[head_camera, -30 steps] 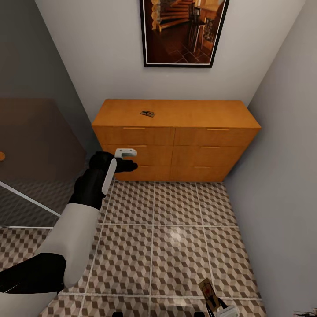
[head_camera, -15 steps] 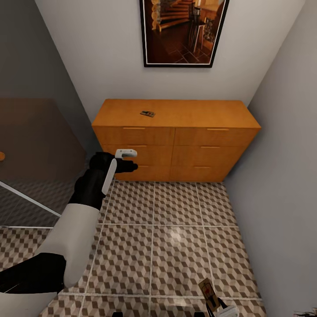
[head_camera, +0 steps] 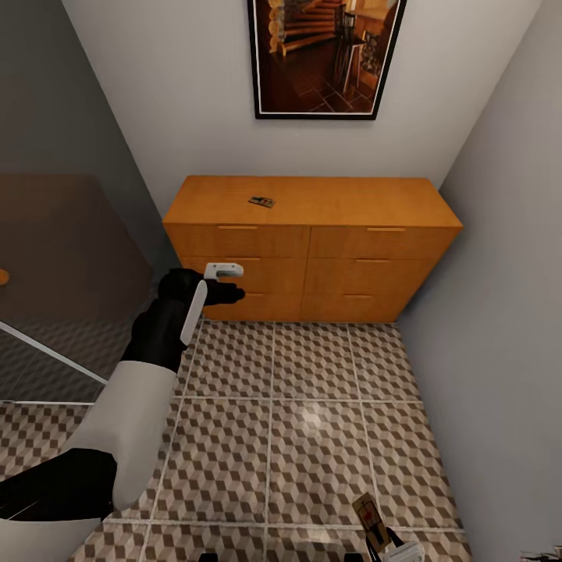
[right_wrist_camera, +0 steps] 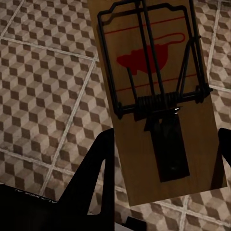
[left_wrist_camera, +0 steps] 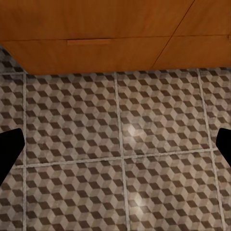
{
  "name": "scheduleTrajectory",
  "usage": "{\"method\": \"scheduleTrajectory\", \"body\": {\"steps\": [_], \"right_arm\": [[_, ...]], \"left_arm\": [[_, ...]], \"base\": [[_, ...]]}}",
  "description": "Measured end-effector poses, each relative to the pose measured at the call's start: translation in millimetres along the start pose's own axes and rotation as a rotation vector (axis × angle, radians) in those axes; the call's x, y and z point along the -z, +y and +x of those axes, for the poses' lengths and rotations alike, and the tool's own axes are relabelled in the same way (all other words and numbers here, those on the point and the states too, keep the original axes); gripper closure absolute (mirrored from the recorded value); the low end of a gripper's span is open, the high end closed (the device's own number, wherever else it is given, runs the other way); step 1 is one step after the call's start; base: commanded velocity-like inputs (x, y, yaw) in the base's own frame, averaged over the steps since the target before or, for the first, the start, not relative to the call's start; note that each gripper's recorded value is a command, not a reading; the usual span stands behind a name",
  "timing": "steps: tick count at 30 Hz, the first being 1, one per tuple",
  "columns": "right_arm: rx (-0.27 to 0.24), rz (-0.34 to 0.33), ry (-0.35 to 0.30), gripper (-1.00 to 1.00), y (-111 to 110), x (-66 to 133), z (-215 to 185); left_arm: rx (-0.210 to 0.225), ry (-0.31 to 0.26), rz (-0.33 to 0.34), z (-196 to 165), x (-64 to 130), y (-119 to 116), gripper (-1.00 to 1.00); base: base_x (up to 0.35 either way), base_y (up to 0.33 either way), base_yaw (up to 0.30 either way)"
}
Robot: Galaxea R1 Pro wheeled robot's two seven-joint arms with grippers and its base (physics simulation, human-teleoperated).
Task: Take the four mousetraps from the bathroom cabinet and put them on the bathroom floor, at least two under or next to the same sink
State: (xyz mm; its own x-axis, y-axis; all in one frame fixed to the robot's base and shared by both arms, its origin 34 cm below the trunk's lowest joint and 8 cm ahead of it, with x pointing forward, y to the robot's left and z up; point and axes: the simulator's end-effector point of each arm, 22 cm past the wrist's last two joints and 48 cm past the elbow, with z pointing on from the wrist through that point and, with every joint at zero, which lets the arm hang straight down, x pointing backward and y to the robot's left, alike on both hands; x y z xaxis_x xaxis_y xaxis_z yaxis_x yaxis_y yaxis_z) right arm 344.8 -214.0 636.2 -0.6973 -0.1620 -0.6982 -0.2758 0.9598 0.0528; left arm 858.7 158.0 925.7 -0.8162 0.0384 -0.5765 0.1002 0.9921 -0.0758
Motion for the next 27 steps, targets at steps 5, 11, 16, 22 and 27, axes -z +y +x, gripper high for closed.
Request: {"method": "scheduleTrajectory", "body": {"steps": [5,11,16,22,27], "right_arm": [[0.000,0.000,0.000,1.00,0.0,0.0,0.0],[0.000,-0.001,0.000,1.00,0.7,-0.1,-0.2],[-0.001,0.000,0.000,1.00,0.9,0.0,0.0],[-0.001,-0.001,0.002,1.00,1.3,0.2,0.9],[-0.002,-0.002,0.004,1.00,1.5,0.4,1.8]], "left_arm": [[0.000,0.000,-0.001,-0.1,0.0,0.6,-1.00],[0.001,0.000,-0.001,0.0,0.2,0.7,-1.00],[0.001,0.001,0.000,0.7,0.0,0.3,-1.00],[0.001,0.003,0.001,1.8,-1.2,-0.3,-1.00],[0.001,0.007,0.002,3.2,-2.6,-0.7,-1.00]], "base": [[0.000,0.000,0.000],[0.042,-0.006,0.061],[0.221,-0.085,0.233],[0.294,-0.128,0.275],[0.308,-0.140,0.278]]}}
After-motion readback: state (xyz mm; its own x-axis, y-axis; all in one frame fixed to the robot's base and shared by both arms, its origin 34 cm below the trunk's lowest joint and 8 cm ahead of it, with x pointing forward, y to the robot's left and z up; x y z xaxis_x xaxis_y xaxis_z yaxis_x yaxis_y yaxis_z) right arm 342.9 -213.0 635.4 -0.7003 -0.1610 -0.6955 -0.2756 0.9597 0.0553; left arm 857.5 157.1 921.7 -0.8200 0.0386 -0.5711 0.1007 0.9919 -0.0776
